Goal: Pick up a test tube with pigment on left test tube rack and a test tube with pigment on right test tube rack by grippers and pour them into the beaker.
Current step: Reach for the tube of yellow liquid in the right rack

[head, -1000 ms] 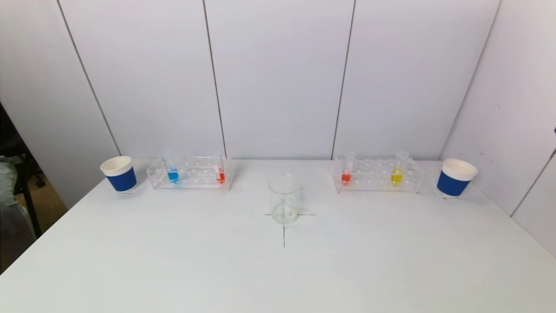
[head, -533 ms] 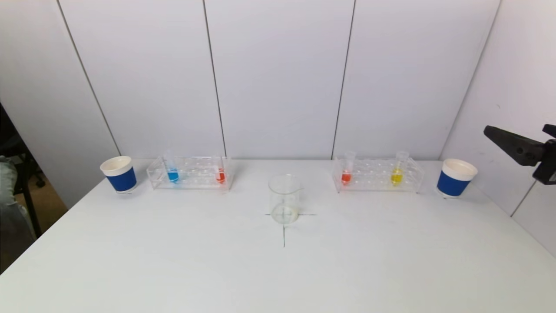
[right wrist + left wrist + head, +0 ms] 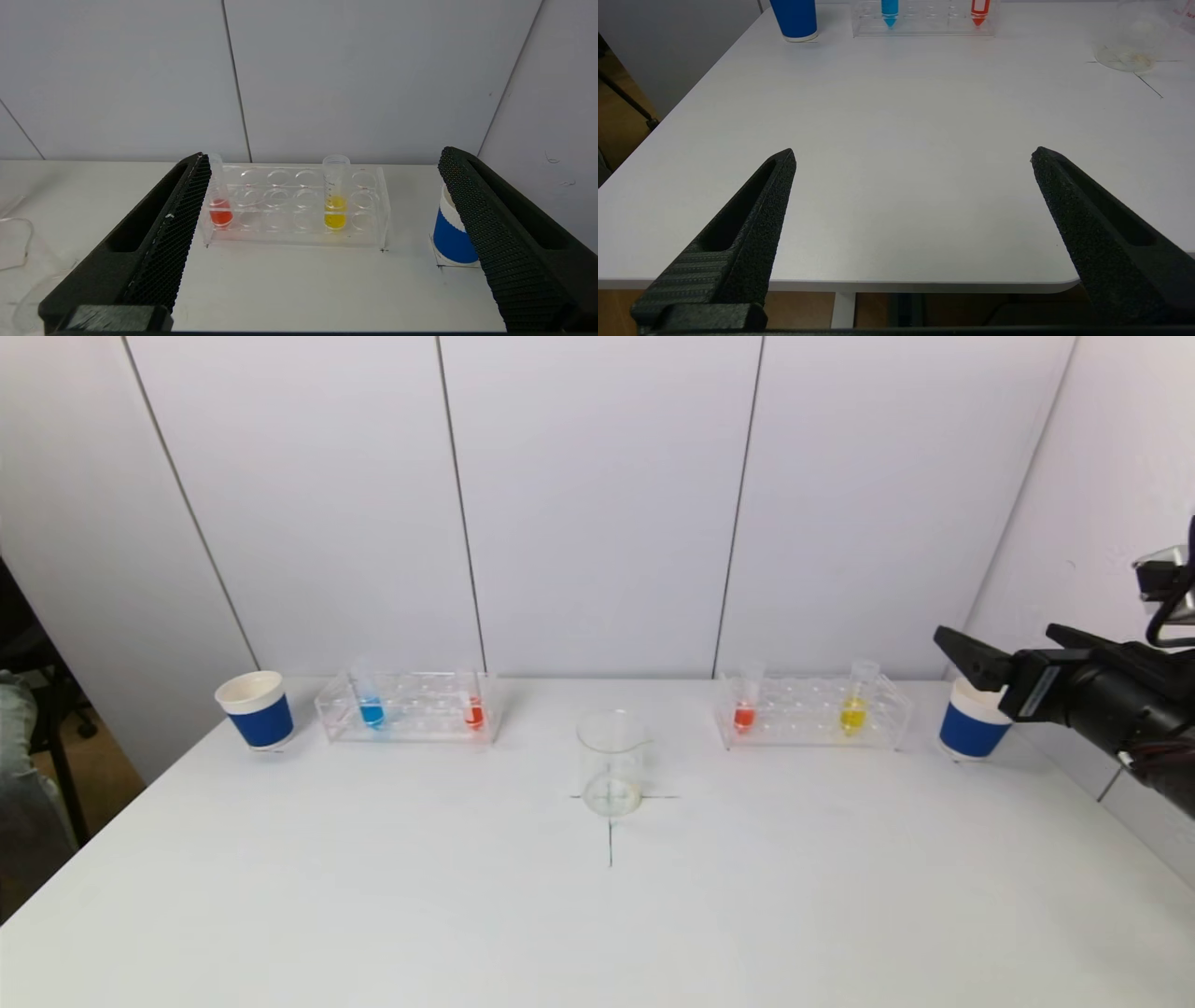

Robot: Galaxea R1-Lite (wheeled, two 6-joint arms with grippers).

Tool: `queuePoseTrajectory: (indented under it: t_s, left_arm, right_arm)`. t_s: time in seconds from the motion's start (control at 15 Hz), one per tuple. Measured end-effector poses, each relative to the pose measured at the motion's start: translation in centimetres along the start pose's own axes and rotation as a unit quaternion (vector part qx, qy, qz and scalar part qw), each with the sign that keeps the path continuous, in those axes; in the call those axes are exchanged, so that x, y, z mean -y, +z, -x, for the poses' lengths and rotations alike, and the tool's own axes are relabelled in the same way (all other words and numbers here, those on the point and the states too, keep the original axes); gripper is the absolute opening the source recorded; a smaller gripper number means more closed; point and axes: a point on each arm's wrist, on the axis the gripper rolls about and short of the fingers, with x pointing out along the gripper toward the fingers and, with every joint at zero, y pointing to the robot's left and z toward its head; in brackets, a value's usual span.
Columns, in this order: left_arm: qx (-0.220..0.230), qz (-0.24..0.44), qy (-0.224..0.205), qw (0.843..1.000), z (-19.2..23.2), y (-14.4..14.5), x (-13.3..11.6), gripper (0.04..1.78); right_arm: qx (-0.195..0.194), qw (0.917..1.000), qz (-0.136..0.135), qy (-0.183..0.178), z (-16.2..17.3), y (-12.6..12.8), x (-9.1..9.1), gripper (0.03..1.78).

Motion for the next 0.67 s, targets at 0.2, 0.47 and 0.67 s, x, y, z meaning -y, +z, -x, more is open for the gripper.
queuePoseTrajectory:
  t_s: [0.2, 0.47, 0.67]
  left_arm:
    - [0.0, 0.0, 0.0, 1.0, 0.0, 0.0, 0.0, 1.76]
    - [0.0, 0.0, 0.0, 1.0, 0.0, 0.0, 0.0, 1.76]
    - [0.0, 0.0, 0.0, 1.0, 0.0, 0.0, 0.0, 1.76]
  right_arm:
    - [0.013, 0.9999, -0.001, -0.008, -2.5, -2.5, -0.4, 1.77]
    - [0.036, 0.9991, -0.004, -0.022, -5.2, -5.5, -1.0, 1.77]
    - [0.014, 0.9996, -0.004, -0.025, -6.7, -7.6, -1.2, 1.77]
